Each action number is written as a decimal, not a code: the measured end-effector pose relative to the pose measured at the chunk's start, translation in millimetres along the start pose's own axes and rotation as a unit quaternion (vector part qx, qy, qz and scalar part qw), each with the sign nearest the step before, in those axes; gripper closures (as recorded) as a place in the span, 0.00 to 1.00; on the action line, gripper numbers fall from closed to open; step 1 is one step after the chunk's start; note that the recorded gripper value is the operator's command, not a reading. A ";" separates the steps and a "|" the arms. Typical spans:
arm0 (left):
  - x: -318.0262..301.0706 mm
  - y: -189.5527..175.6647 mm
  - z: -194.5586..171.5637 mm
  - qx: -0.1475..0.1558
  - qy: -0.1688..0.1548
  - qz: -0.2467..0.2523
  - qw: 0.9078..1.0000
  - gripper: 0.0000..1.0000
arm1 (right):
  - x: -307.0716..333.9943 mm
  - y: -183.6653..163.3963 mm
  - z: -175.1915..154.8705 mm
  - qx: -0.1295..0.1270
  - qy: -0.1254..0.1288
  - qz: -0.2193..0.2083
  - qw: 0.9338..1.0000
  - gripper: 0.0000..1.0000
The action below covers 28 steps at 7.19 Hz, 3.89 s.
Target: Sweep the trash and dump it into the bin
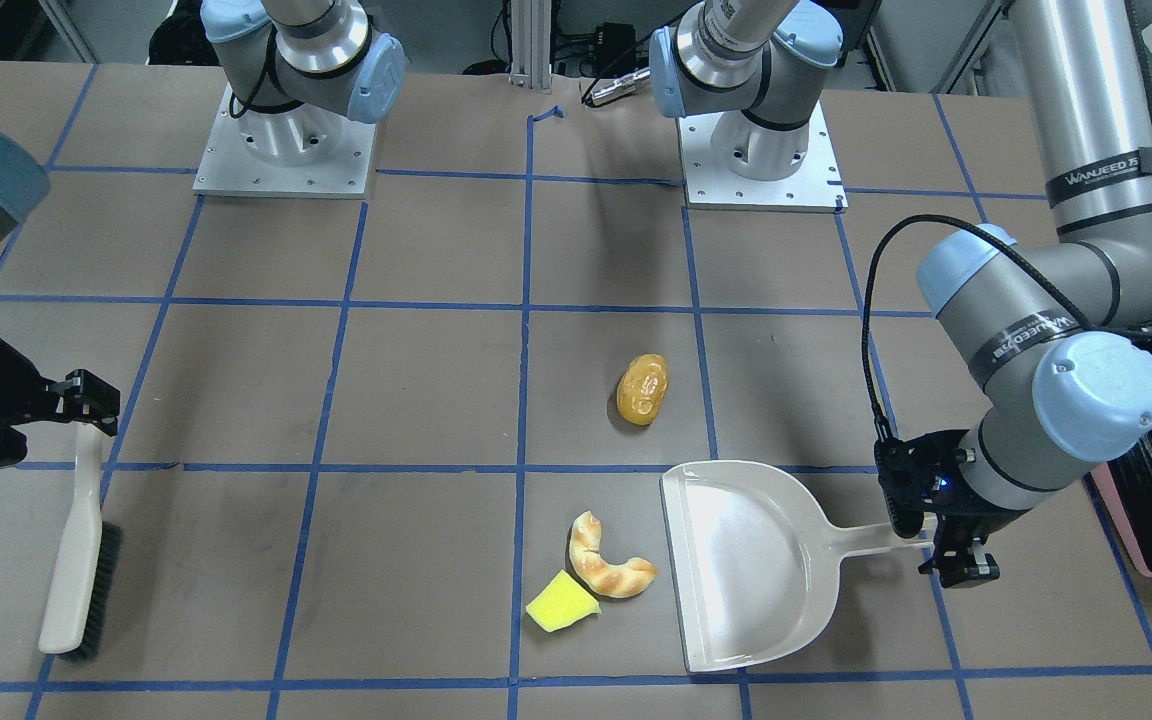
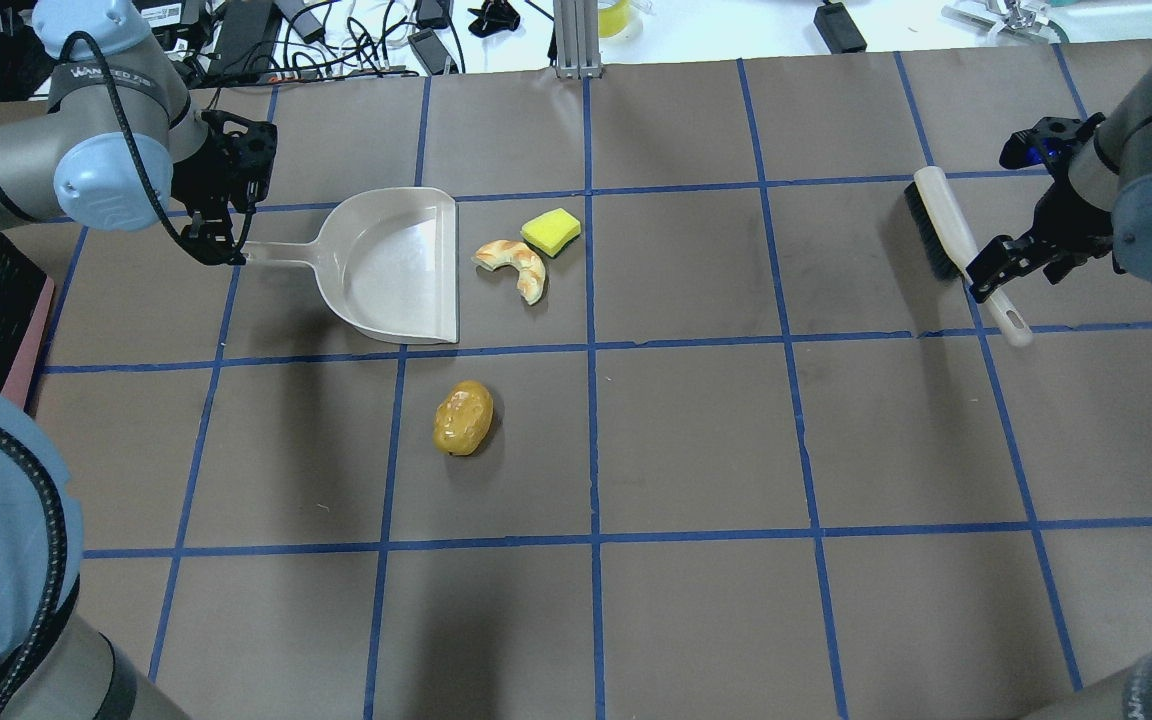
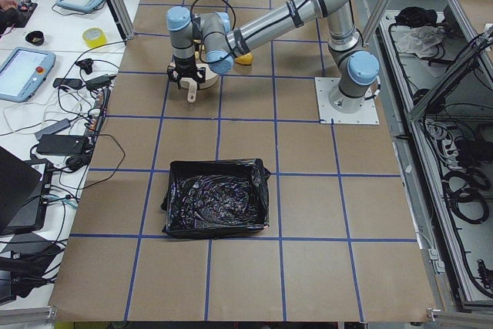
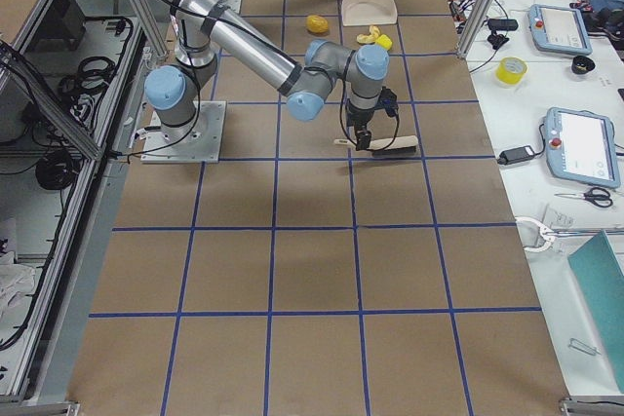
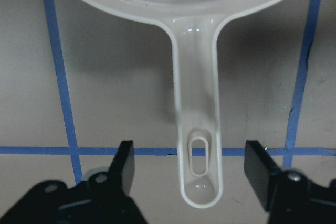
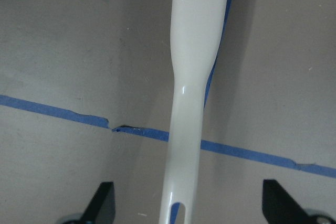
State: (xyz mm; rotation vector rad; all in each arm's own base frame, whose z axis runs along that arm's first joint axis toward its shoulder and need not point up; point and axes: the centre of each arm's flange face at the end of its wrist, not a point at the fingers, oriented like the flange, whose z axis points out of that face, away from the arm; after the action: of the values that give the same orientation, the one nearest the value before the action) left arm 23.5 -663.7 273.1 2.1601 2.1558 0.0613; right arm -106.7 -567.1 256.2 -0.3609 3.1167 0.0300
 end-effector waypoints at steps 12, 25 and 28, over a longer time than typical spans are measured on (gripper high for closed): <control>0.8 34.6 33.0 0.066 0.017 -0.096 0.993 0.95 | 3.2 -3.7 35.3 -0.022 -0.013 0.006 1.000 0.47; 3.4 28.5 32.9 0.064 0.020 -0.081 0.994 1.00 | -97.0 -43.6 -34.9 -0.011 -0.021 0.122 0.992 1.00; 4.1 26.4 34.8 0.064 0.025 -0.074 0.995 1.00 | -227.9 -65.8 -38.6 0.004 -0.011 0.053 0.999 1.00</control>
State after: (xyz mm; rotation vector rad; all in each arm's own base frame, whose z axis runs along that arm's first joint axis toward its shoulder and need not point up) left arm 53.0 -660.9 240.7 2.0747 2.4041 -0.0365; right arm 130.1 -579.9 295.0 -0.1940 3.1095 0.0220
